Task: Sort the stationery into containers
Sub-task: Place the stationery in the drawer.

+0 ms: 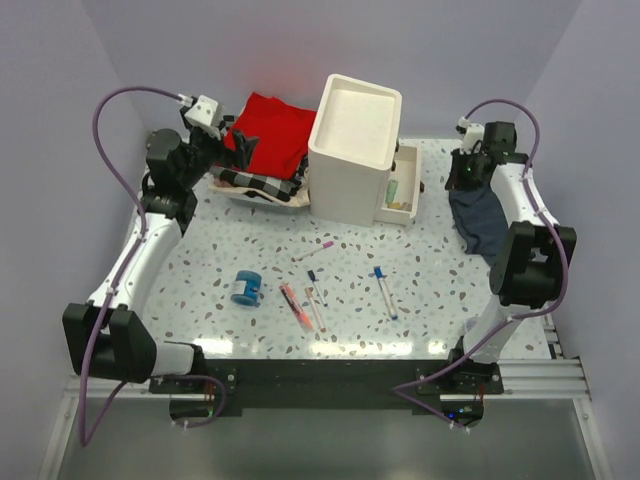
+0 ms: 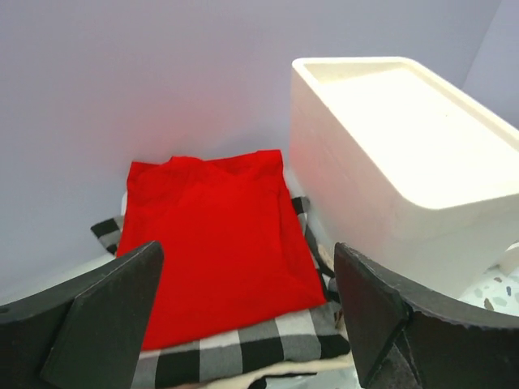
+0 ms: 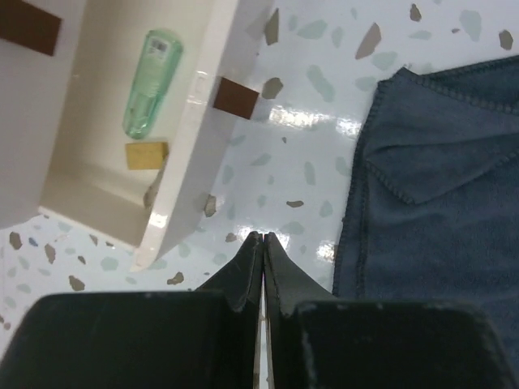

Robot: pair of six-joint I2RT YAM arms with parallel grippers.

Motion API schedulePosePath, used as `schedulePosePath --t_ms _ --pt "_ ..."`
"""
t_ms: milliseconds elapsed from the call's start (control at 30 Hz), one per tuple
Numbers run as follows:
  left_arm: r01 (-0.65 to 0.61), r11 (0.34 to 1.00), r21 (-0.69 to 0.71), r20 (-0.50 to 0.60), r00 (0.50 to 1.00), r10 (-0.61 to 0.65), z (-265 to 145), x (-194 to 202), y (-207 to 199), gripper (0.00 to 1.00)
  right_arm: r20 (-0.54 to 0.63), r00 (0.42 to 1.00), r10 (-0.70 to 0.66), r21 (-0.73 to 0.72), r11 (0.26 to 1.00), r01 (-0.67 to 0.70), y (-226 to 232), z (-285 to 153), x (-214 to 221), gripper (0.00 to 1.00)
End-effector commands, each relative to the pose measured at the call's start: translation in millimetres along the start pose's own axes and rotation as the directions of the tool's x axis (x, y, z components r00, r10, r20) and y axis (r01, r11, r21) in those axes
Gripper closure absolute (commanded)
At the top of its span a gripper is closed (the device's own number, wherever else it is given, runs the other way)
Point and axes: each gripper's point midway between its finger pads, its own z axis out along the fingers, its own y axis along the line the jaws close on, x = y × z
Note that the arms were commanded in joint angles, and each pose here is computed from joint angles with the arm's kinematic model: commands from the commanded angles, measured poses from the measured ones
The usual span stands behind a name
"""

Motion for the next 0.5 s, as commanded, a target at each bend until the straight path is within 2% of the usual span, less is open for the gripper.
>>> schedulePosePath --t_ms 0,67,167,200,300,333,467 --pt "-0.014 0.994 0.108 0.108 0.994 0.003 20.6 -47.2 -12.7 0.16 0.005 0.997 0.072 0.07 0.995 -0.073 -15.3 20.7 0.5 1.0" --pt "-0.003 0.991 0.131 0.083 0.997 -0.008 33.2 -37.1 -13.9 0.22 0.008 0.997 0.076 0.066 0.995 -0.077 -17.8 31.0 -5.2 1.0" --pt "-0.009 0.984 0.18 0.071 0.998 -0.004 47.3 -31.3 -22.6 0.39 0.014 0.997 0.078 0.052 0.996 -0.079 -20.3 43.4 -13.9 1.0" --pt "-0.009 0.977 0.213 0.062 0.998 -0.004 54.1 -26.9 -29.3 0.59 0.018 0.997 0.078 0.052 0.996 -0.079 -22.2 46.5 -16.4 1.0" --pt "-0.013 0.969 0.247 0.034 0.999 0.004 68.1 -14.9 -39.6 0.97 0.017 0.996 0.088 0.046 0.995 -0.089 -24.9 60.2 -20.1 1.0" --pt "-0.015 0.967 0.254 0.029 1.0 0.008 71.5 -12.8 -42.5 1.0 0.024 0.996 0.092 0.044 0.995 -0.093 -25.9 61.5 -23.3 1.0" --pt "-0.048 0.959 0.279 0.027 0.999 0.042 91.3 -8.6 -51.7 1.0 0.022 0.992 0.122 0.008 0.992 -0.122 -20.5 73.3 -23.1 1.0"
